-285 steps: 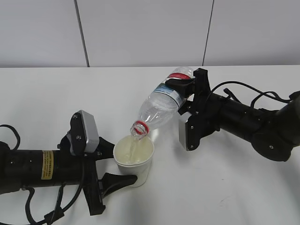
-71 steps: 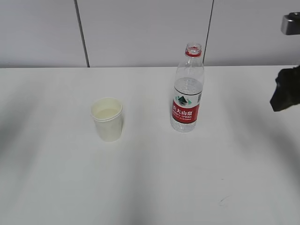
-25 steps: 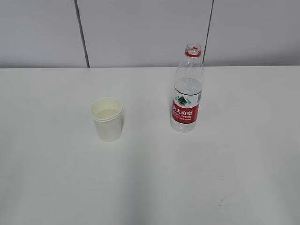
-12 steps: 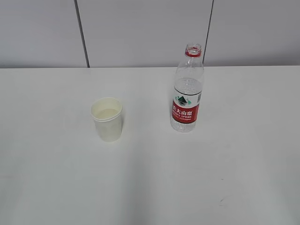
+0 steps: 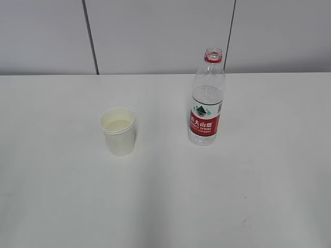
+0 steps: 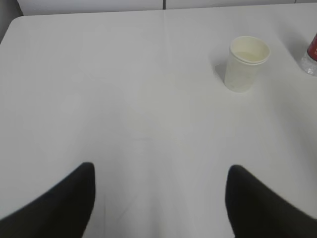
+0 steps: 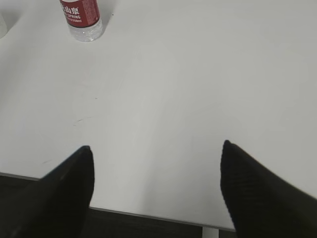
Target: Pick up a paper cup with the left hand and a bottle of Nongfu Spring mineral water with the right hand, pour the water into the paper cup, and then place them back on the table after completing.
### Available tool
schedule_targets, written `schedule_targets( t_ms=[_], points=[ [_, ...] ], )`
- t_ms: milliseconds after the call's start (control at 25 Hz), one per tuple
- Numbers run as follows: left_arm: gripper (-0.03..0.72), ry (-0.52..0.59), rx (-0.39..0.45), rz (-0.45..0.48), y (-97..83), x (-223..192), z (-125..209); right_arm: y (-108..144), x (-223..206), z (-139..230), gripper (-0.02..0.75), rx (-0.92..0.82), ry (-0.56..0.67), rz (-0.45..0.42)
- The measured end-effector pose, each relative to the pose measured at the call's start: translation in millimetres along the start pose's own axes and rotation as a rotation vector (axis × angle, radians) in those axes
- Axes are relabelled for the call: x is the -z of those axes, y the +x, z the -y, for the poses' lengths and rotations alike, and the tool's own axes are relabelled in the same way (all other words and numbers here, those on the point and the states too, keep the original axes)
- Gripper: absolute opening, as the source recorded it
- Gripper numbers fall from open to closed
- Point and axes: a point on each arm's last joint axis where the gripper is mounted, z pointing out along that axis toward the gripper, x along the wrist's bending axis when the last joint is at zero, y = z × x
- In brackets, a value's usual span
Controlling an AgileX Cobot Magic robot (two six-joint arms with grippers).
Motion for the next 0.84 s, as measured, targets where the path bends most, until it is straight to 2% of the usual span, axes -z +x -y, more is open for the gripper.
schedule_targets(
  t_ms=[840],
  points=[
    [0.501, 0.000, 0.000, 0.000, 0.0, 0.0, 0.0, 0.0, 0.0, 0.0, 0.587, -0.002, 0.000, 0.000]
  ],
)
